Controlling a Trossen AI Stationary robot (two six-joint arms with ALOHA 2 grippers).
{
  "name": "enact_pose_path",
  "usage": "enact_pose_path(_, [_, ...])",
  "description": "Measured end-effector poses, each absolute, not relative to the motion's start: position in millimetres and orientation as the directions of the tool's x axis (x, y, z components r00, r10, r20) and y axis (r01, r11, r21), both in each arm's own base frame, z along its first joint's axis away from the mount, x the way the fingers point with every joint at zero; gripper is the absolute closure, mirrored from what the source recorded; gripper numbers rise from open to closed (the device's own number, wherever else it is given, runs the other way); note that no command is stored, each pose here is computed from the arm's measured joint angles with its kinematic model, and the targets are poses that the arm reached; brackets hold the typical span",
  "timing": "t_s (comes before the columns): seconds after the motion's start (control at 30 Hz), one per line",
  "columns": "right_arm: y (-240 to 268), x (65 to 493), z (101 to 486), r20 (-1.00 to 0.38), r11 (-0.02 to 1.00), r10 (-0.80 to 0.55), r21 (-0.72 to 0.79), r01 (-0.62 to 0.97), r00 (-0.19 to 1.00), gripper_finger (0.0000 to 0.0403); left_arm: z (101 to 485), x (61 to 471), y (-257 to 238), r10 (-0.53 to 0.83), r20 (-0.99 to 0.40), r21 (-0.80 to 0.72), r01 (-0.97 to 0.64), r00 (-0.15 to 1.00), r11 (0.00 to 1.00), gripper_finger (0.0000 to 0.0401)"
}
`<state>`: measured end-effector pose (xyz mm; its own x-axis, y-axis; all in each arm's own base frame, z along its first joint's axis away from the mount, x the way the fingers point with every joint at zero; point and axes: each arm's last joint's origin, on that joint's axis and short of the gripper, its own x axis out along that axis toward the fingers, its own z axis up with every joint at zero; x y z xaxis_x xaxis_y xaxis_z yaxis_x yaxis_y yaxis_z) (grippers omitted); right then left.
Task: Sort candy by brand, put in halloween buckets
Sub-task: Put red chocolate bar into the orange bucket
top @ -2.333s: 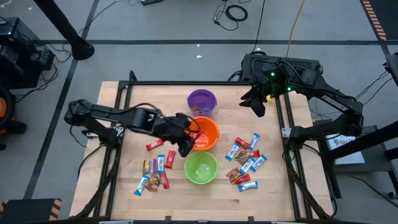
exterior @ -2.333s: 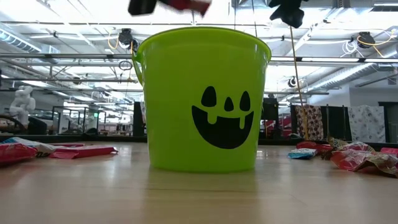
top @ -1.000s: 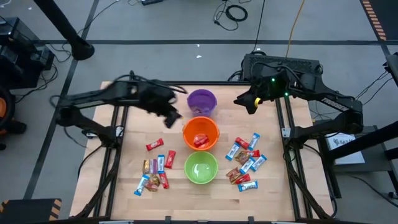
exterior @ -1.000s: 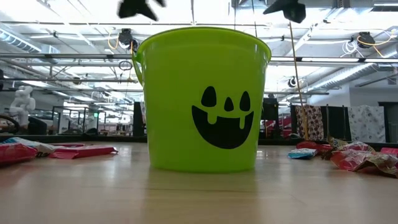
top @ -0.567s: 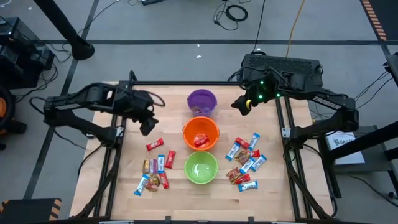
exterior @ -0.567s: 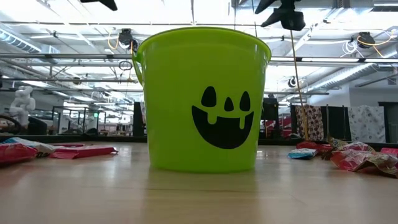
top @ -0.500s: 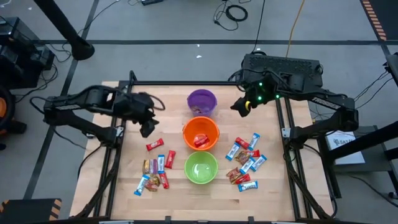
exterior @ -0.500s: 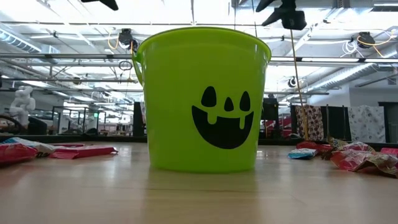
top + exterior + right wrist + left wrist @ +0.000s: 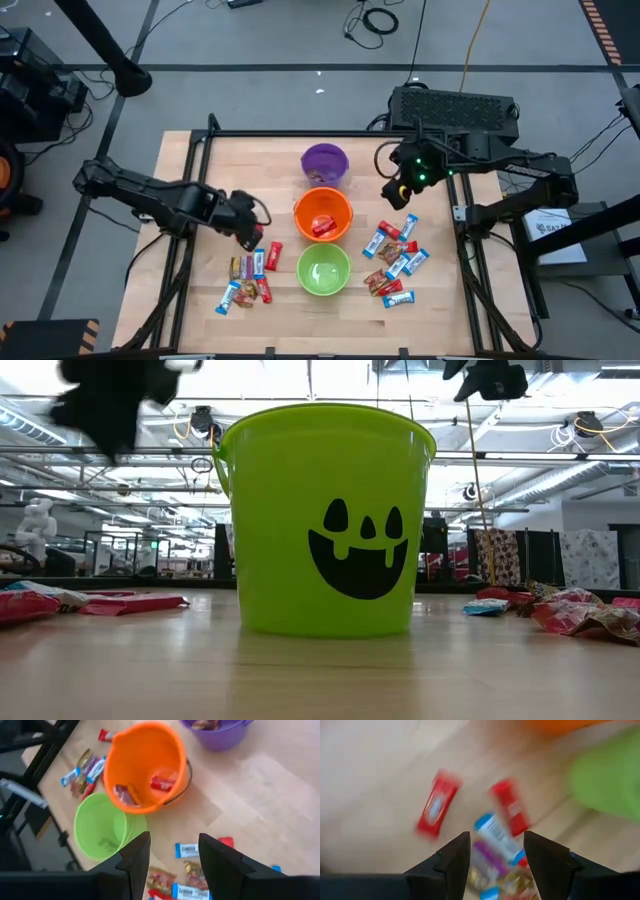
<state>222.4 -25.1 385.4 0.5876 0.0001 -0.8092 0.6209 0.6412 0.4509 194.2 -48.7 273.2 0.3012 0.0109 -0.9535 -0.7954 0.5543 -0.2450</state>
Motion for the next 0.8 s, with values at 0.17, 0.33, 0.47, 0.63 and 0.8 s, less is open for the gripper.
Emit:
enact_pose_path(0.17, [-24.4,225.1,387.4,-0.791,0.630,-0.051,0.448,0.634,0.610,0.0243,247.0,182.5,-61.6,-0.073,-0.978,-0.207,-0.902,0.194,0.378,0.0210])
enact_pose_path(0.33, [-24.0,225.5,387.5,-0.789,0.627,-0.043,0.456,0.632,0.613,0.0243,231.8,178.1,-72.3,-0.105,-0.977,-0.211,-0.915,0.186,0.344,0.0210])
enact_pose_path(0.47, [-24.0,225.9,387.8,-0.785,0.607,-0.043,0.471,0.641,0.618,0.0243,224.9,179.1,-78.1,-0.127,-0.967,-0.252,-0.904,0.221,0.345,0.0210])
enact_pose_path(0.63, [-24.4,227.2,388.9,-0.775,0.607,-0.050,0.478,0.635,0.630,0.0243,217.5,188.9,-85.5,-0.166,-0.919,-0.394,-0.843,0.358,0.365,0.0210])
enact_pose_path(0.8, [-25.2,229.1,390.5,-0.757,0.611,-0.074,0.480,0.630,0.649,0.0243,204.7,198.1,-89.5,-0.124,-0.886,-0.456,-0.793,0.446,0.403,0.0210])
